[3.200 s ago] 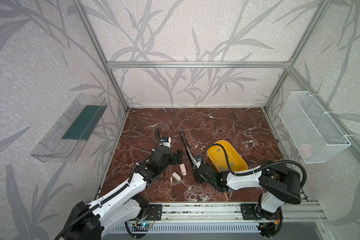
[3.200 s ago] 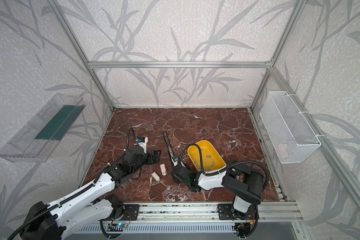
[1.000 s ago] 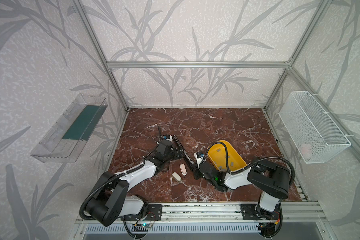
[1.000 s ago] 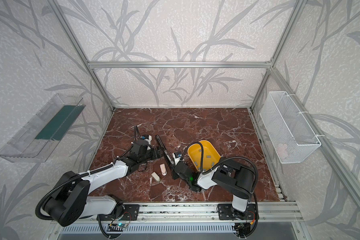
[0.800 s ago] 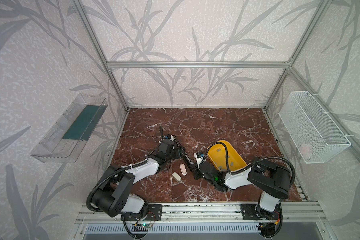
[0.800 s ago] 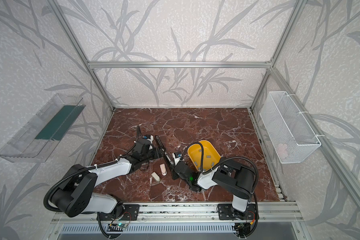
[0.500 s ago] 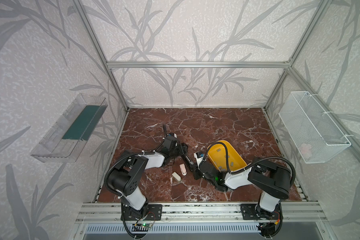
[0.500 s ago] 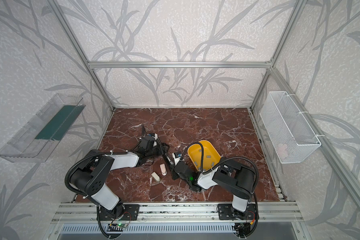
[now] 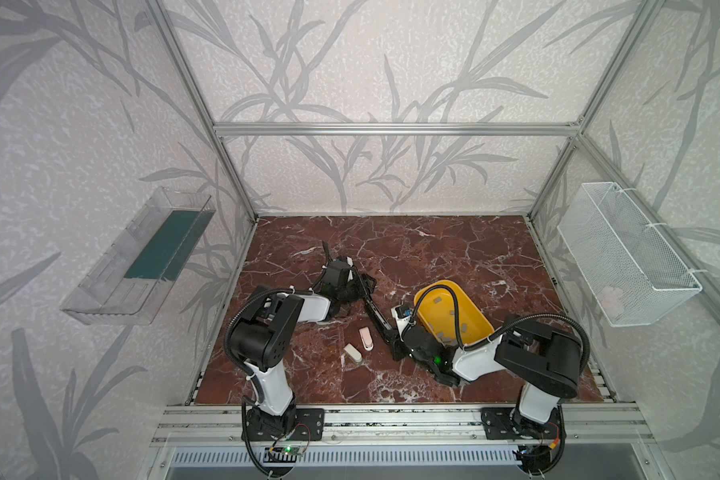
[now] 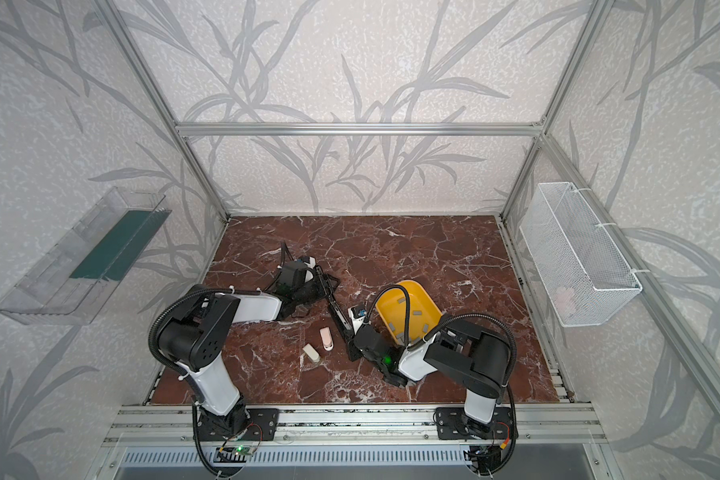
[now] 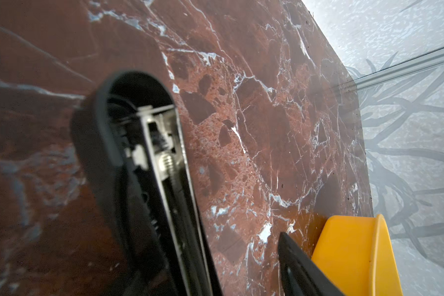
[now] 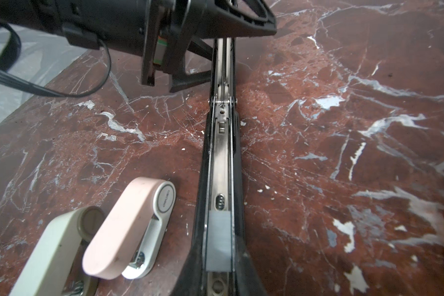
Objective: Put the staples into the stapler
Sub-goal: 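Move right gripper over the black stapler while left gripper reaches its far end, then press the long black stapler's top down with both grippers to close it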
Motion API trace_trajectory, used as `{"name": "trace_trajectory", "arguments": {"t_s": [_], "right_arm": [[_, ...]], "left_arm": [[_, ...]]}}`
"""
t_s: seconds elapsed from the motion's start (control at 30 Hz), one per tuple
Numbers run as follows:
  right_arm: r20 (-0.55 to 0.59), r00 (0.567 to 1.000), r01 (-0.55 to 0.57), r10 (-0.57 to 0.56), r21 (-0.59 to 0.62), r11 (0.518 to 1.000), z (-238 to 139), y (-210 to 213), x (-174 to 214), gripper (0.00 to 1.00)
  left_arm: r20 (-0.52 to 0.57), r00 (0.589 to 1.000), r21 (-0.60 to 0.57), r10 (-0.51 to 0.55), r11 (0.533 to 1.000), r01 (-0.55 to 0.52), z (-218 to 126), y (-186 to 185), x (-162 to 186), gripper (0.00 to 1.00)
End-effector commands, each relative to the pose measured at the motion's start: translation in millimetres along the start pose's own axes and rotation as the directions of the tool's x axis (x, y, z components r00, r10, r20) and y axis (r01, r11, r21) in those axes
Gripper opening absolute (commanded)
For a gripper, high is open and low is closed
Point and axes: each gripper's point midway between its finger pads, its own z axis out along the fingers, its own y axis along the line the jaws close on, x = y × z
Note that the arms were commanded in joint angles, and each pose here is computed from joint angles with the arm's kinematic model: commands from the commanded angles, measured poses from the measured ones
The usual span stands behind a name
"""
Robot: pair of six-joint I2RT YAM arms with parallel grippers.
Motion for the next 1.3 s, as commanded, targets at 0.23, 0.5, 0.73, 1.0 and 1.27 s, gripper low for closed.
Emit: {"name": "trace_trajectory", "arguments": {"t_s": [0.23, 0.5, 0.73, 1.0, 1.27], "right_arm": [[0.053, 0.996, 0.079, -0.075, -0.085, 0.993, -3, 19, -4, 0.0], [0.085, 0.99, 0.119, -0.112, -0.09, 0.989, -3, 21, -5, 0.01], [0.128, 0.982, 0.152, -0.139, -0.096, 0.984, -10, 21, -7, 0.03], [0.148, 0.979, 0.151, -0.14, -0.072, 0.986, -11, 15, -5, 0.04], [0.151, 0.982, 0.128, -0.114, -0.084, 0.988, -13, 13, -2, 0.05]], "left_arm": [[0.089, 0.98, 0.215, 0.176, 0.958, -0.191, -17, -62, -27, 0.61], [0.156, 0.95, 0.259, 0.271, 0.917, -0.305, -41, -73, -19, 0.58], [0.193, 0.903, 0.27, 0.384, 0.864, -0.425, -51, -81, 1, 0.51], [0.255, 0.785, 0.231, 0.565, 0.752, -0.617, -68, -93, 44, 0.54], [0.294, 0.715, 0.237, 0.635, 0.676, -0.698, -81, -84, 78, 0.68]]}}
